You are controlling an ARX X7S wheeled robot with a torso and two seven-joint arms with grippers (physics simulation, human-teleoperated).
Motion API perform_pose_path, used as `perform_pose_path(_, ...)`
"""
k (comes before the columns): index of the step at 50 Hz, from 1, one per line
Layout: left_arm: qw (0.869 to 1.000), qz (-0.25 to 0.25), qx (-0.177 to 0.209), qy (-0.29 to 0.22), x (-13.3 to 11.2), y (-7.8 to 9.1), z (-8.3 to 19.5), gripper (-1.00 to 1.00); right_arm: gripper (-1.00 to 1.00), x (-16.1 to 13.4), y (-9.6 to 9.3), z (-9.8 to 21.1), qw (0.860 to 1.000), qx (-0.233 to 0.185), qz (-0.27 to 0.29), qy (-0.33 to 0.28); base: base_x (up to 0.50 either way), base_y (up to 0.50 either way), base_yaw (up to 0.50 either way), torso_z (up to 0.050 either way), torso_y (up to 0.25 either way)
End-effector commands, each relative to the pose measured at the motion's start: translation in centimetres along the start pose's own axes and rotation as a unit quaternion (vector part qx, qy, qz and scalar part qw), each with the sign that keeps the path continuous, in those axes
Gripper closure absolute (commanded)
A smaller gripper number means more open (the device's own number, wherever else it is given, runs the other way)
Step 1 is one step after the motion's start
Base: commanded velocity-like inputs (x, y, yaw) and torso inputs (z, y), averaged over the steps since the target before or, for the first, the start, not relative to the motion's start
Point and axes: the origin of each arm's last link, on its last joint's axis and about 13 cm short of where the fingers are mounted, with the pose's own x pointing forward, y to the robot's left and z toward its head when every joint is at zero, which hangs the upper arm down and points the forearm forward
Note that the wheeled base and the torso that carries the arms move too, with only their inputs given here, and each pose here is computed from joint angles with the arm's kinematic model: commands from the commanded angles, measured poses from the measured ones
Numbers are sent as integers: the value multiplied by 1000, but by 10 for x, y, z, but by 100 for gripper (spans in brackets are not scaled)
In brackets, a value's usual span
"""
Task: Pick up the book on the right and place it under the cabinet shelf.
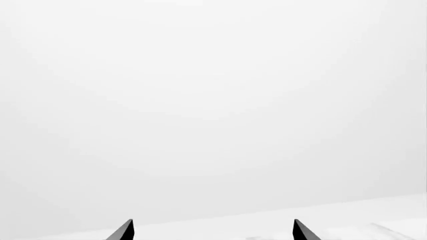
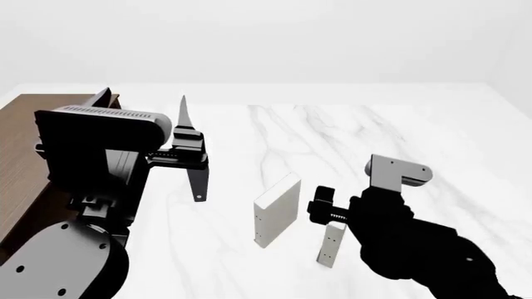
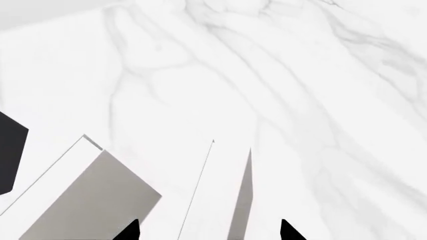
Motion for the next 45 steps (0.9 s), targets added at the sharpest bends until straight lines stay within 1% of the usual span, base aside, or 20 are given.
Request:
perform_pose_path(1,1000,-1,0,1,-1,0,-1,-100,-100,6,-1,-6,1000,2,-3,6,0,0,0,0,0)
perform_pose_path(45,1000,-5,4,3,-1,-1,-3,-100,-100,35,4,-22,1000,0,-8,30,0,0,0,0,0)
